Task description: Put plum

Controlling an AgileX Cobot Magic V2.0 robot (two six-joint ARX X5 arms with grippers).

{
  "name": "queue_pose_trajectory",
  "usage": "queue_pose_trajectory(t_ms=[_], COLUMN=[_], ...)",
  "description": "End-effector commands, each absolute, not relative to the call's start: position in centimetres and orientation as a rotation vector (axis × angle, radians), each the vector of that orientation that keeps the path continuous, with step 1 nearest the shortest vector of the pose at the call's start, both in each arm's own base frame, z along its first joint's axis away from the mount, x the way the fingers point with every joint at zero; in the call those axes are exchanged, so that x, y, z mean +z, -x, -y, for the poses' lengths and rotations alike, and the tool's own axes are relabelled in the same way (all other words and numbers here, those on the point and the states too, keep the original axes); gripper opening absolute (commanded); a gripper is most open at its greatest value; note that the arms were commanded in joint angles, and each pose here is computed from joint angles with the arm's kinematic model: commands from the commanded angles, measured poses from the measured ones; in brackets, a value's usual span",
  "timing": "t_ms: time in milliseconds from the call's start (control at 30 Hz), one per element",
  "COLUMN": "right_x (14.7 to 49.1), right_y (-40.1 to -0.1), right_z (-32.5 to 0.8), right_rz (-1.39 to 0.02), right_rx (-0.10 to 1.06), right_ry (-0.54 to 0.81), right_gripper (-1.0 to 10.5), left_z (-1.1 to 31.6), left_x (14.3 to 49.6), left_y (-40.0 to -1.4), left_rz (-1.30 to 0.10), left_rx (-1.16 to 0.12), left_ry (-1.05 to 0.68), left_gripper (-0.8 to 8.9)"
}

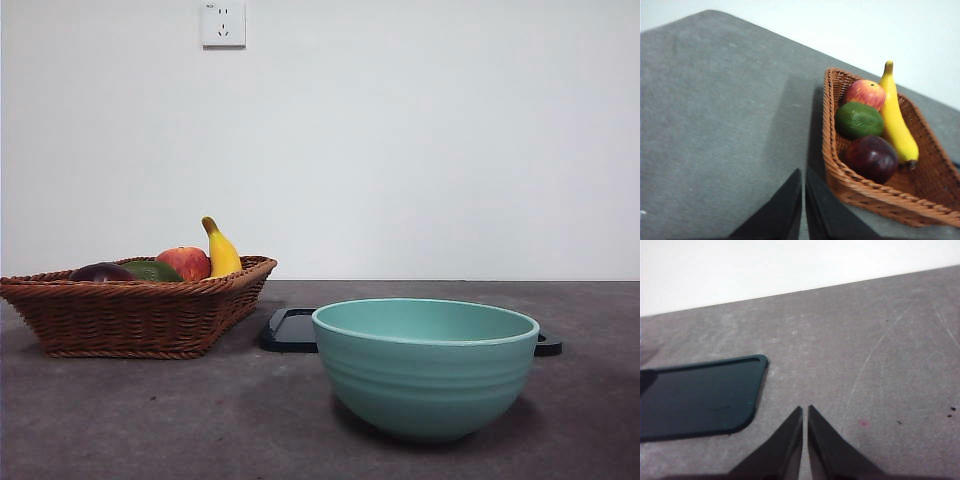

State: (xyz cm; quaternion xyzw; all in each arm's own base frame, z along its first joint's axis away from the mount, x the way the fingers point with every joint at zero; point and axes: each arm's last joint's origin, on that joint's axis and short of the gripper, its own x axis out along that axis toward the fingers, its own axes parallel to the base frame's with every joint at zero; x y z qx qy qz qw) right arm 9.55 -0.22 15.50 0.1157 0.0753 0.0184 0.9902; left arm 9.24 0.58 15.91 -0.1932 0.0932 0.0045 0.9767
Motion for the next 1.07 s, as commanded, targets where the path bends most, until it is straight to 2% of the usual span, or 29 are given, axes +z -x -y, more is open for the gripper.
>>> queue_pose_trajectory(t_ms=[33, 200, 433, 767, 1067], right_x=[17.2, 20.1, 24.8, 31.2, 34.3], right_y=[-9.3, -8.6, -7.9, -8.8, -10.6], right_z=[0.2, 0.2, 0.0, -0.6, -1.8], right_rz=[-0.096, -0.053, -0.068, -0.309, -0.517], right_rx=[0.038, 0.042, 0.074, 0.281, 0.491], right_ry=[-0.284, -0.285, -0.281, -0.220, -0.194], right_gripper=[0.1, 0.1, 0.1, 0.1, 0.1], left_z=[-0.5, -0.4, -0.2, 0.4, 1.5], left_x=[16.5, 19.1, 23.5, 29.4, 32.6], left_y=[-9.1, -8.6, -7.8, -8.9, -11.1], left_rz=[-0.179, -0.145, -0.163, -0.358, -0.543], left_rx=[-0.005, -0.034, -0.096, -0.307, -0.531], left_ry=[0.456, 0.454, 0.431, 0.311, 0.276], left_gripper=[0.09, 0.10, 0.10, 0.09, 0.09])
